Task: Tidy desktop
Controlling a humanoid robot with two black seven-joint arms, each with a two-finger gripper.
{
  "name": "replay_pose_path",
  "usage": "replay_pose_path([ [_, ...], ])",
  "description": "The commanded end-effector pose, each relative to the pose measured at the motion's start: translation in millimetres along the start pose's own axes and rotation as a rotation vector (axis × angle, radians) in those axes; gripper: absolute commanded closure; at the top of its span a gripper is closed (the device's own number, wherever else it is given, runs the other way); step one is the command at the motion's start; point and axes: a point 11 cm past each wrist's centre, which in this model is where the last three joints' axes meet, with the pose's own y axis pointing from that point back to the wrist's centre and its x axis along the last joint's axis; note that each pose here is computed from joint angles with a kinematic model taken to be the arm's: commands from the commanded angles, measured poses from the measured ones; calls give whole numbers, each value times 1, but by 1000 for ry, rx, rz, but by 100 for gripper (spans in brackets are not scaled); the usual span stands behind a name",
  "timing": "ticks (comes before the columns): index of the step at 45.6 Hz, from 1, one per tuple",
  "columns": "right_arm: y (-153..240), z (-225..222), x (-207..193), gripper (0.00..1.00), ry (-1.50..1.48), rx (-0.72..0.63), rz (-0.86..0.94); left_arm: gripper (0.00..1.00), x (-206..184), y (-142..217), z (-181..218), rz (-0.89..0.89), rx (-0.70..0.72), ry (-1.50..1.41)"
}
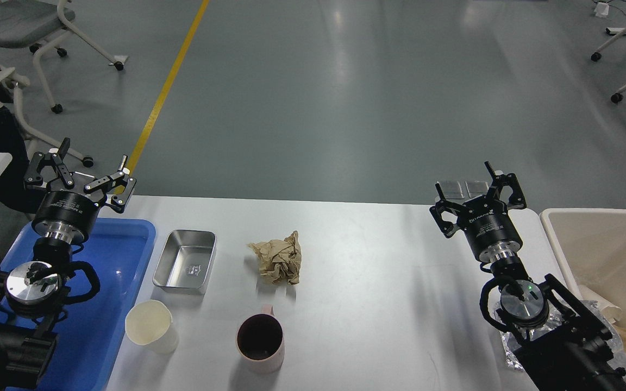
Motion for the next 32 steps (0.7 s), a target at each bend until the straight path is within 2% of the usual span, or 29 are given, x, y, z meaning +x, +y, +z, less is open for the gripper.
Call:
replay_pose_path([
  [1, -1, -1, 0, 0, 1, 2, 0, 4, 3, 2, -3, 8, 9, -1],
  [32, -3, -7, -4, 0, -3, 18, -21, 4, 14, 2, 3, 103, 1, -16],
])
